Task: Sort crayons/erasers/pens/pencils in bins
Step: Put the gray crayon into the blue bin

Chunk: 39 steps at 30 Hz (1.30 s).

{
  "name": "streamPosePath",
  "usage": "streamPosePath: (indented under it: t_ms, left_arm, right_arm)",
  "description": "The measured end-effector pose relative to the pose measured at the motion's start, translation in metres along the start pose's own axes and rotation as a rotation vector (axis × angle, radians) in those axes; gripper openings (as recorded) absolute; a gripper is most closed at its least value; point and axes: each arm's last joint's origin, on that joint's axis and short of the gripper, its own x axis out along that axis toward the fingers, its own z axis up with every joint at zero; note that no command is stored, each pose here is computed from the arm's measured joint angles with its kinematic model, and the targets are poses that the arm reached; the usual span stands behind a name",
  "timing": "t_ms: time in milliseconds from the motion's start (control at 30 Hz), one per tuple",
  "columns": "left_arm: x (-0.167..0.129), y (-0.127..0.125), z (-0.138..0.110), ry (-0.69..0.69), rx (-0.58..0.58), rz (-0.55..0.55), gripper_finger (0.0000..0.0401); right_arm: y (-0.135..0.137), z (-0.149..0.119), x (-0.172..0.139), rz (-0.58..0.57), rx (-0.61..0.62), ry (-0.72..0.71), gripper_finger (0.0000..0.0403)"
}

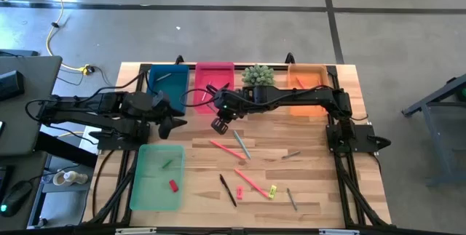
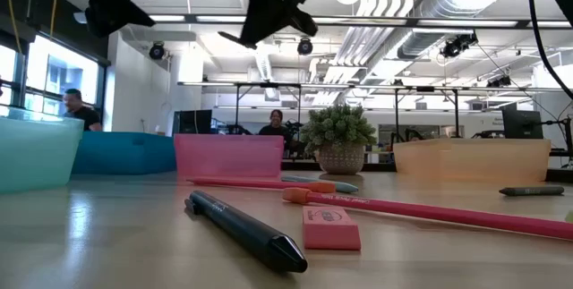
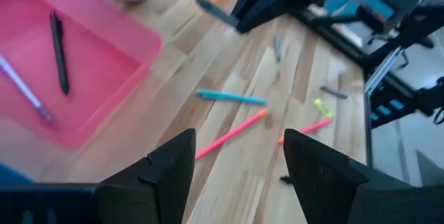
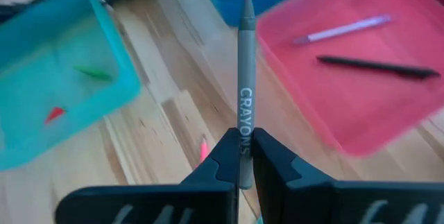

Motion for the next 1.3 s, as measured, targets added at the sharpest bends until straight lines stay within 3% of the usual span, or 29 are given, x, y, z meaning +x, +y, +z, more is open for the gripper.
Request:
streamPosePath:
  t_ms: [333, 767, 1167, 1300]
  left_arm:
    - [0.0, -0.005, 0.007, -0.075, 0.058, -0.047, 0.0209]
    - [-0.005, -0.017, 0.026, -0.299, 0.267, -0.141, 0.0209]
    - [0.002, -0.022, 0.037, -0.409, 0.246, -0.09, 0.0208]
    - [0.007, -0.023, 0.038, -0.408, 0.247, -0.09, 0.0188]
  right_arm:
    - [0.01, 0.017, -0.005, 0.147, -0.079, -0.154, 0.0008]
    - [0.018, 0.036, -0.031, 0.255, -0.232, -0.37, 0.0008]
    - [0.017, 0.041, -0.033, 0.268, -0.242, -0.42, 0.0008]
    - [0.016, 0.042, -0.033, 0.268, -0.24, -0.427, 0.0008]
